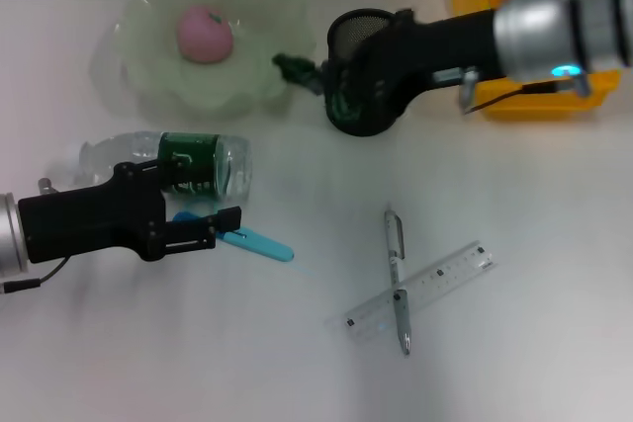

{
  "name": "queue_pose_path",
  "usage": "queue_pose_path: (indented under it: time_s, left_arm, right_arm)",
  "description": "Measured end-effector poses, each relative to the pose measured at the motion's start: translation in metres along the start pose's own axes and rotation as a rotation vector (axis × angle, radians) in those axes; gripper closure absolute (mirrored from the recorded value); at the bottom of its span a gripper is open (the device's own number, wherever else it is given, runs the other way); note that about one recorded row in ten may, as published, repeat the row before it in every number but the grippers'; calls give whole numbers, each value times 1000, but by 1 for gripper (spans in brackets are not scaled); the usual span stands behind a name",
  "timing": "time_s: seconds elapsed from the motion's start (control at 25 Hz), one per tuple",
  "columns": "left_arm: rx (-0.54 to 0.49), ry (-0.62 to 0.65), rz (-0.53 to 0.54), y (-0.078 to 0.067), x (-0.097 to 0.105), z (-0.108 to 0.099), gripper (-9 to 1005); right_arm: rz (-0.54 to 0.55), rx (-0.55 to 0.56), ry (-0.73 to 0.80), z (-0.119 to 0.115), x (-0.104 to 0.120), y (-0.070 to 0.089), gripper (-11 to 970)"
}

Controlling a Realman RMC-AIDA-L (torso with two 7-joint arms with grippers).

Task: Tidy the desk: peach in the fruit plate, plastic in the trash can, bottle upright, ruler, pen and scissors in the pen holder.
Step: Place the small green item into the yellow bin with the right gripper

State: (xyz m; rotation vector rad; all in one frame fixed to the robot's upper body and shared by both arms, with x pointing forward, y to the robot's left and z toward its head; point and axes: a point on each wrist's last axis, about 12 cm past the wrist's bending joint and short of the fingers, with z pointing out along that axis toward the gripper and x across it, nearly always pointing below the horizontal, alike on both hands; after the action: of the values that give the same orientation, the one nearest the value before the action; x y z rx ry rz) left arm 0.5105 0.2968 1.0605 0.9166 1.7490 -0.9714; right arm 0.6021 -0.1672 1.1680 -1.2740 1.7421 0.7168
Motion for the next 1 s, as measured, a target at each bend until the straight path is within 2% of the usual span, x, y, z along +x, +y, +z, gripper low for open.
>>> queue_pose_path:
  time_s: [0.24, 0.48, 0.72, 1.0]
  left_arm:
    - [11, -2, 8, 1, -3, 4, 255]
    - [22, -4, 13, 0, -5, 6, 255]
    - [61, -30, 23, -4, -10, 13, 255]
    - [72, -33, 30, -4, -12, 16, 256]
  right_arm:
    - [56, 4, -256, -46, 29, 3, 935]
    - [96, 27, -422, -74, 77, 12, 934]
    - [101, 108, -490, -70, 123, 27, 935]
    - [101, 116, -506, -63, 135, 40, 935]
